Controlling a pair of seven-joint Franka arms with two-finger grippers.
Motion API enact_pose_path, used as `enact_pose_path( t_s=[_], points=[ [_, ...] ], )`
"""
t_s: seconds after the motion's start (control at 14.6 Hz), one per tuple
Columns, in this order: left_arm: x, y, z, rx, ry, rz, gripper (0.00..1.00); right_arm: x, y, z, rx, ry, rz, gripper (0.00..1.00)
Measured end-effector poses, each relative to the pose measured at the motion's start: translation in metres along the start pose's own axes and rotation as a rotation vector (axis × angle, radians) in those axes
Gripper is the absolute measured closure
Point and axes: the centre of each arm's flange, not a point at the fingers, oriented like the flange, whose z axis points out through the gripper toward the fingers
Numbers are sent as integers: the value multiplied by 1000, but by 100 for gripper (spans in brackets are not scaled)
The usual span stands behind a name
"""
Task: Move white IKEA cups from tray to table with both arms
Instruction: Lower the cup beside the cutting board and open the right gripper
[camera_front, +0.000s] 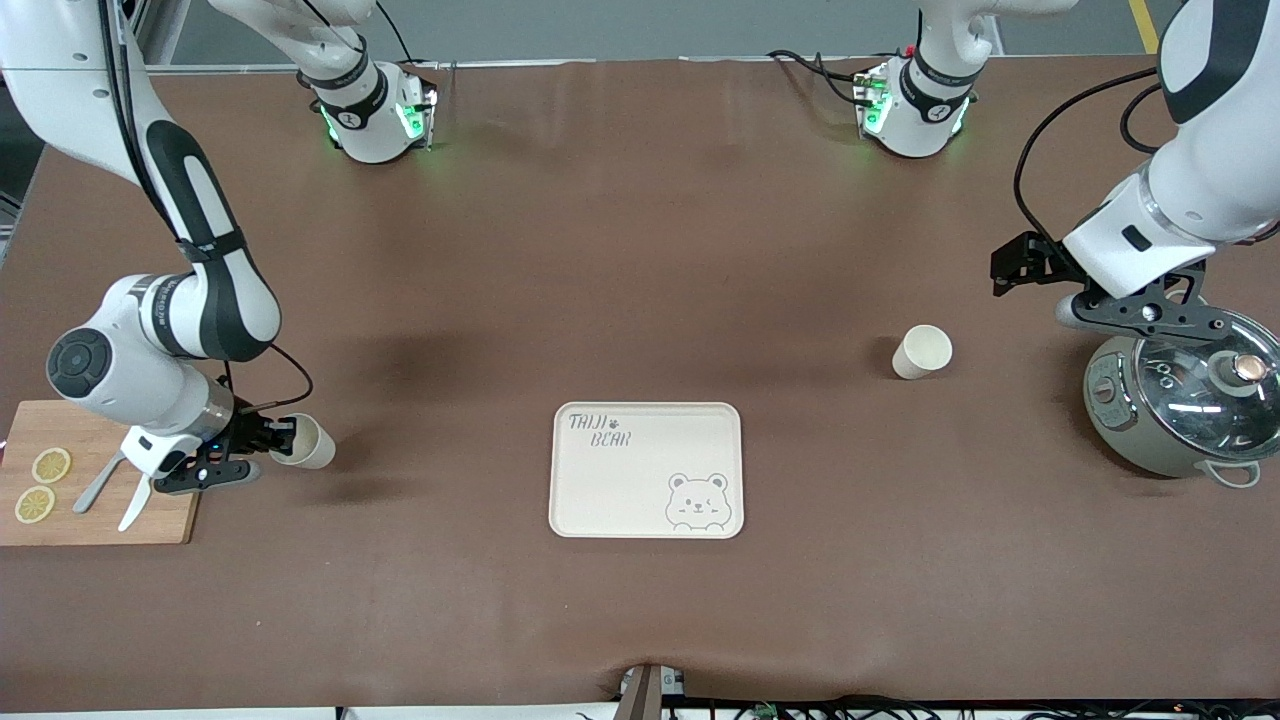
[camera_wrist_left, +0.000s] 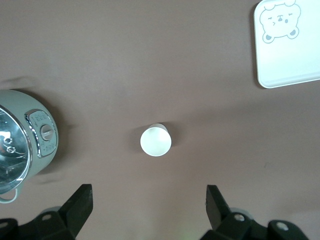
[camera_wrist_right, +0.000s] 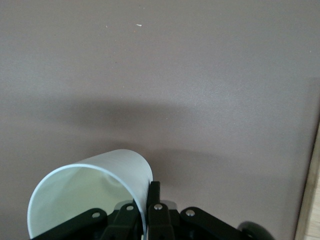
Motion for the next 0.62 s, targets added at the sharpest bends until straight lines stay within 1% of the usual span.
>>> enact_pose_path(
  t_s=[0.62],
  points=[
    [3, -3, -2, 0, 23, -5, 0, -11, -2, 16, -13, 52, 0, 96]
  ],
)
